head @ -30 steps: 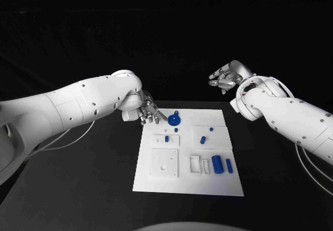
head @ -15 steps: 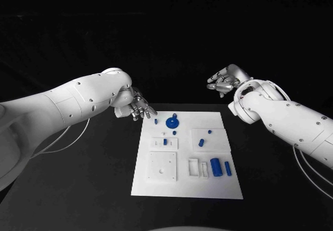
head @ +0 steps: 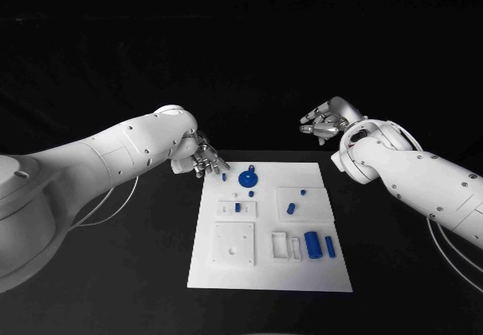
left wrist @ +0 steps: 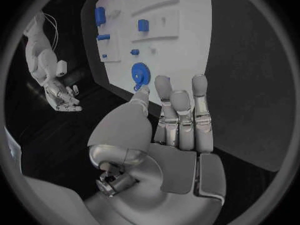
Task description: Assemble the parts on the task board
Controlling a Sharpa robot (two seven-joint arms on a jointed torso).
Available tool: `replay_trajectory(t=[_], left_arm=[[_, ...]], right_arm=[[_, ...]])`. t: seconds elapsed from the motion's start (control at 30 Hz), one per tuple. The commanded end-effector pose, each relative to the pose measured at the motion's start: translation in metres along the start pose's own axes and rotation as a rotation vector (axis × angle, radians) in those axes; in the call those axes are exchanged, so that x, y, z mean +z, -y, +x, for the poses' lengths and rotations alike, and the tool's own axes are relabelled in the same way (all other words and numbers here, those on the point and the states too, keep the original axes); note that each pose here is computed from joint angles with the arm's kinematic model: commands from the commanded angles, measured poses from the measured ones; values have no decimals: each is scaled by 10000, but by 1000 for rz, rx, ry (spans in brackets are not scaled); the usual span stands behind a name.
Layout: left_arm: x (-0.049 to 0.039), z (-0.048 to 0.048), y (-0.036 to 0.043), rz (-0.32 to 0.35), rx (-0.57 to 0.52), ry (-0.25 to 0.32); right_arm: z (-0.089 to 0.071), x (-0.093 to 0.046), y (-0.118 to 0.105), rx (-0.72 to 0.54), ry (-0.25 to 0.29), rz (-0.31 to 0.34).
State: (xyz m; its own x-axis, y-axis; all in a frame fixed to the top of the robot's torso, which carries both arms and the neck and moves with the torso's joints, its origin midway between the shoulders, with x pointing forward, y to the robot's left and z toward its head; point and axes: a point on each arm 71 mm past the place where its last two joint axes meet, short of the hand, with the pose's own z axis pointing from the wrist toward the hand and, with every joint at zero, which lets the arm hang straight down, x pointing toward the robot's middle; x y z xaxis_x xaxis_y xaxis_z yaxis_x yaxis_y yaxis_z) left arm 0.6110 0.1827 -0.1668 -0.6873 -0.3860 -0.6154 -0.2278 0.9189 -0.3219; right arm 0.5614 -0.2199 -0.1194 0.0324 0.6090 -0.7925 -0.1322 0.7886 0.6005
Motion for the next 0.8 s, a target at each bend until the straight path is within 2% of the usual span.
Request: replay_trajectory(t=[0.03, 0.47, 0.8], left_arm=[[13, -5, 29, 19, 31, 9], [85, 25, 6, 0, 55, 18], [114, 60, 15, -3, 61, 4]], right_arm=[[2, -4, -22, 2, 4, -9], [12, -10, -58, 6, 3, -17], [16, -11, -69, 7, 3, -19]])
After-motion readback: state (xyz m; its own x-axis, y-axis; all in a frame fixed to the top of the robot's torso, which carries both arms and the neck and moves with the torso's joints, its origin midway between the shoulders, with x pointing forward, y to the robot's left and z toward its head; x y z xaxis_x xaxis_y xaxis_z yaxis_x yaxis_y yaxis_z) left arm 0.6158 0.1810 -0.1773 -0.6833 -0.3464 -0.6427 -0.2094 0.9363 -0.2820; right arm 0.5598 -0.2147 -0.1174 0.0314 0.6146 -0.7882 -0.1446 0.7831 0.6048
